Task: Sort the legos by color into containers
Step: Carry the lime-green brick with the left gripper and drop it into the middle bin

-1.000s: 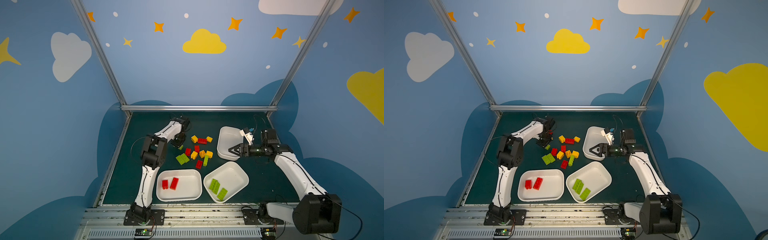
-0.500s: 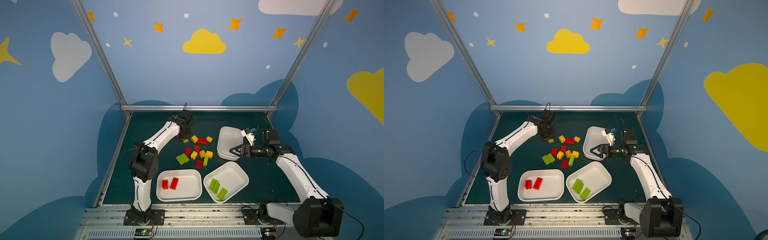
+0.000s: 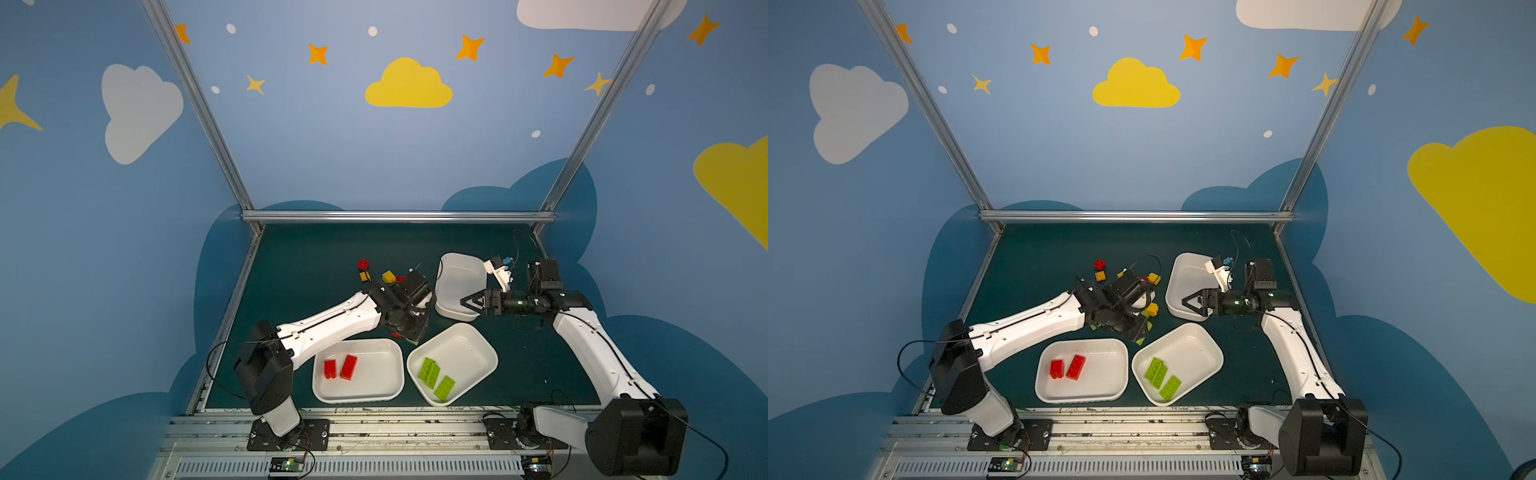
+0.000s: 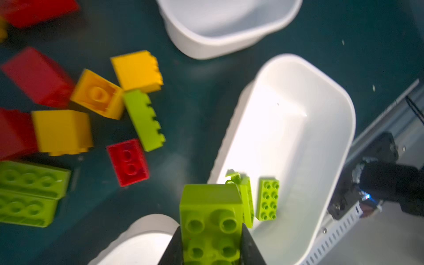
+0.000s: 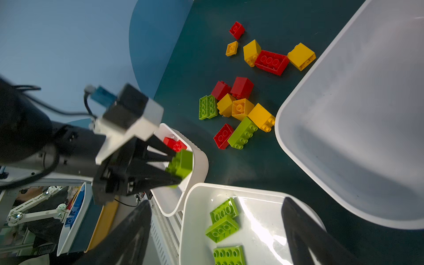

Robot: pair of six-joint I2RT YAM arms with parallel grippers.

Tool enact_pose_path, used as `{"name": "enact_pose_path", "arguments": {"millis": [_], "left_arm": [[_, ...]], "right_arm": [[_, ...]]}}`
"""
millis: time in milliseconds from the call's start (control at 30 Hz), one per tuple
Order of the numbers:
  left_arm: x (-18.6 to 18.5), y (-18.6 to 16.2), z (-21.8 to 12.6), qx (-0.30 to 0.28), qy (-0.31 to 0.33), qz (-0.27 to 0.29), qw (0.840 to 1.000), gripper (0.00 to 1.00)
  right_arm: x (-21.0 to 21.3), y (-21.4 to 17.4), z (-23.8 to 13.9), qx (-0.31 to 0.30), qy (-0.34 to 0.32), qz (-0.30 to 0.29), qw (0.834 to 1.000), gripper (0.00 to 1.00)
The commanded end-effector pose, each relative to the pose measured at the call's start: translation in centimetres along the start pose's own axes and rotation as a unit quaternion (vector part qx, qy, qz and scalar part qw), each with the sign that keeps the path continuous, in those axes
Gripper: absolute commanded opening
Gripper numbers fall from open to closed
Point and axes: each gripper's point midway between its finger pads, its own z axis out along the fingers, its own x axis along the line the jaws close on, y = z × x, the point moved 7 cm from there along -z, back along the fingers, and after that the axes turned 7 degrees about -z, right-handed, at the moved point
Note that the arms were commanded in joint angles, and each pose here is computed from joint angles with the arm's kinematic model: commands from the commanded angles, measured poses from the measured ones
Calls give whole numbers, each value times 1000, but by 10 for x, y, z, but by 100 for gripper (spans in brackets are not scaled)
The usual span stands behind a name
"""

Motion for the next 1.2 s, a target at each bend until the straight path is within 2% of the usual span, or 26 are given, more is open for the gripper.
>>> {"name": "enact_pose_path", "arguments": {"millis": [0,233,367,500,633,800,933,1033,1167], "left_arm": [[-23,-16,9,-1,-33,44,998,20],[-47,-23,45,11,-18,102,995,20],[-50,-14,55,-14,-15,140,990,20],[-54,-9,65,-53,-33,204,977,20],[-53,0,80,-75,-16,258,963,19],[-45,5,102,-70,3,282,957,21],[-42,7,108,-66,15,282,957,29],[-42,7,105,-59,21,272,960,47],[-49,7,81,-57,5,255,965,57]], "right_arm": [[-4,-6,2,0,-5,13,1000,87],[-5,-9,0,-6,-22,15,1000,87],[-5,-11,-2,-4,-34,18,999,87],[-9,-11,-3,-3,-46,27,999,87],[-13,-10,-4,-4,-58,31,998,87],[-16,-9,-5,-2,-66,31,997,87],[-18,-9,-5,-1,-68,34,997,87],[-18,-9,-5,1,-66,33,997,87],[-17,-7,-5,3,-61,31,998,87]]}}
